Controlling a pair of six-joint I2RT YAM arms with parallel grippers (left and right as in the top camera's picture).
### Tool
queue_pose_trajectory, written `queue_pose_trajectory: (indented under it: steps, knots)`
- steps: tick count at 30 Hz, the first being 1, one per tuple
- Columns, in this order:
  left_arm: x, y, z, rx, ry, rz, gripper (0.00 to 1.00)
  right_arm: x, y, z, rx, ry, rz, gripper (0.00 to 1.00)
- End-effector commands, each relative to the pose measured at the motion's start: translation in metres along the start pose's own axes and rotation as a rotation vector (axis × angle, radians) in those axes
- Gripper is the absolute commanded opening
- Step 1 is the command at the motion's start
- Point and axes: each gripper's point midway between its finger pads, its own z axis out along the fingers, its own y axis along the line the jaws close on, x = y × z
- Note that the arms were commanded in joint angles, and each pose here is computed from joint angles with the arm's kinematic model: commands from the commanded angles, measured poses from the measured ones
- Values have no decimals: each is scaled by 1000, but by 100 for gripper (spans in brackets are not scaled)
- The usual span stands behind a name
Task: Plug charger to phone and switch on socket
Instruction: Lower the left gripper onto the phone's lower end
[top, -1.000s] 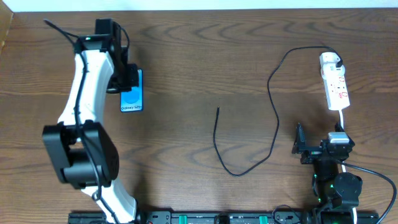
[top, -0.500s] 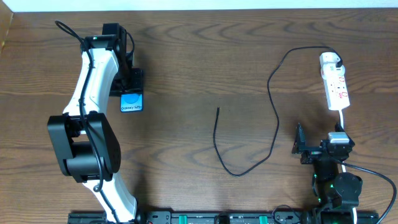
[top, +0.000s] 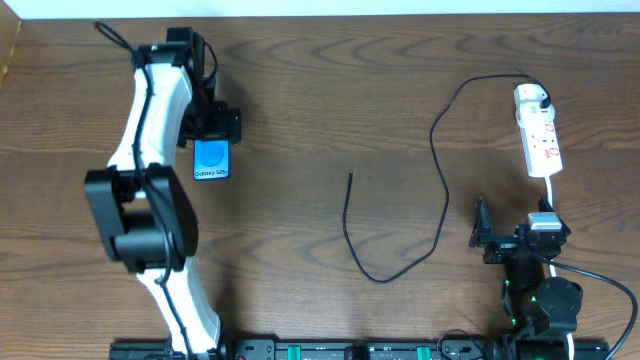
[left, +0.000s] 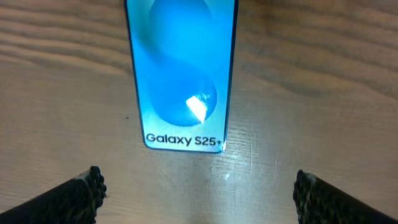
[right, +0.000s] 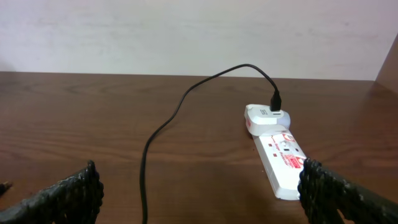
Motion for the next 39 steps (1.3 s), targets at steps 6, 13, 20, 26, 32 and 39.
queue_pose_trajectory:
  steps: [6,13,20,26,32,39]
  knots:
    - [-25,0,12,-5,11,-4,98,1,0,0,0,5,13,99]
    - [-28,9,14,-4,3,-24,98,1,0,0,0,5,13,99]
    - [-34,12,14,27,-23,-44,98,1,0,0,0,5,13,99]
    - [-44,7,18,56,-61,-54,98,1,0,0,0,5,13,99]
    - [-41,8,29,51,-51,-52,98,1,0,0,0,5,13,99]
    - [-42,14,35,12,-59,-54,98,1,0,0,0,5,13,99]
